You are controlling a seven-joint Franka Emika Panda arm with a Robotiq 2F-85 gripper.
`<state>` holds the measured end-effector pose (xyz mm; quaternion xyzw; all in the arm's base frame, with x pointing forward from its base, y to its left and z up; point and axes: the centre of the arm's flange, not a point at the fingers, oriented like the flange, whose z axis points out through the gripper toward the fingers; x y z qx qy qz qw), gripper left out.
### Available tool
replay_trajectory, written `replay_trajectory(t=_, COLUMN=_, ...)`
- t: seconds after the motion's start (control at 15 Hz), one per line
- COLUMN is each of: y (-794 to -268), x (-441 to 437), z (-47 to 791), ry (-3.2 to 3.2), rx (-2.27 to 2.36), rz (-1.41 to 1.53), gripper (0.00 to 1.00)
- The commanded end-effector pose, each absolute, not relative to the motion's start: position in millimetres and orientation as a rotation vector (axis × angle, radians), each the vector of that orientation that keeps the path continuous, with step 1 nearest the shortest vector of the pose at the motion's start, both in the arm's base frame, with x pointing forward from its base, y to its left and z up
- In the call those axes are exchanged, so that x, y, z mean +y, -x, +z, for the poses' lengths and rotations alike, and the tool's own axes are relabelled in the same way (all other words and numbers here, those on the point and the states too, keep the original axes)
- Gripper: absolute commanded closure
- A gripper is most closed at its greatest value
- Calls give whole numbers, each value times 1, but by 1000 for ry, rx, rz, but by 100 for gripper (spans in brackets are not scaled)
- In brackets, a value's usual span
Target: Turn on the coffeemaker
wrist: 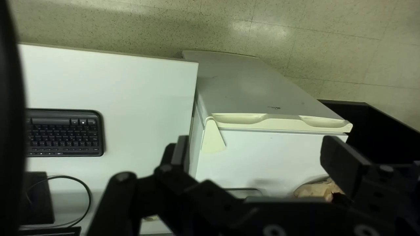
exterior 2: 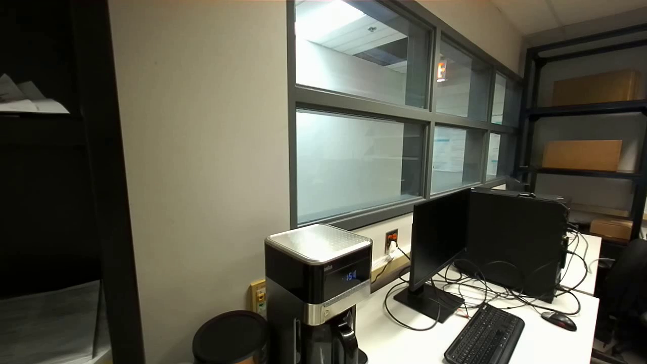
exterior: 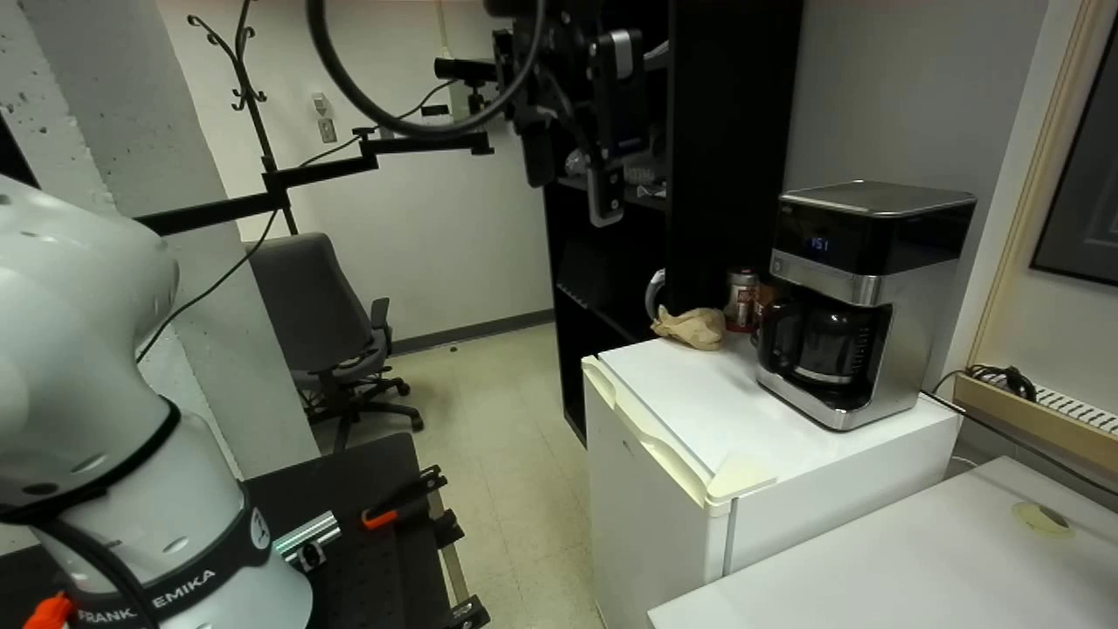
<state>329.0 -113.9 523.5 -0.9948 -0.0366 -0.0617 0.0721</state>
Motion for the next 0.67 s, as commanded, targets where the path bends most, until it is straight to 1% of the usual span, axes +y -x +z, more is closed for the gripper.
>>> replay_trajectory(t=0.0, y=-352, x=-106, z=511, ry=3005, rx=-125, rz=-192, gripper=0)
replay_trajectory(t=0.6, y=-436, x=-53, z=455, ry=3027, rx=-275, rz=-209, gripper=0)
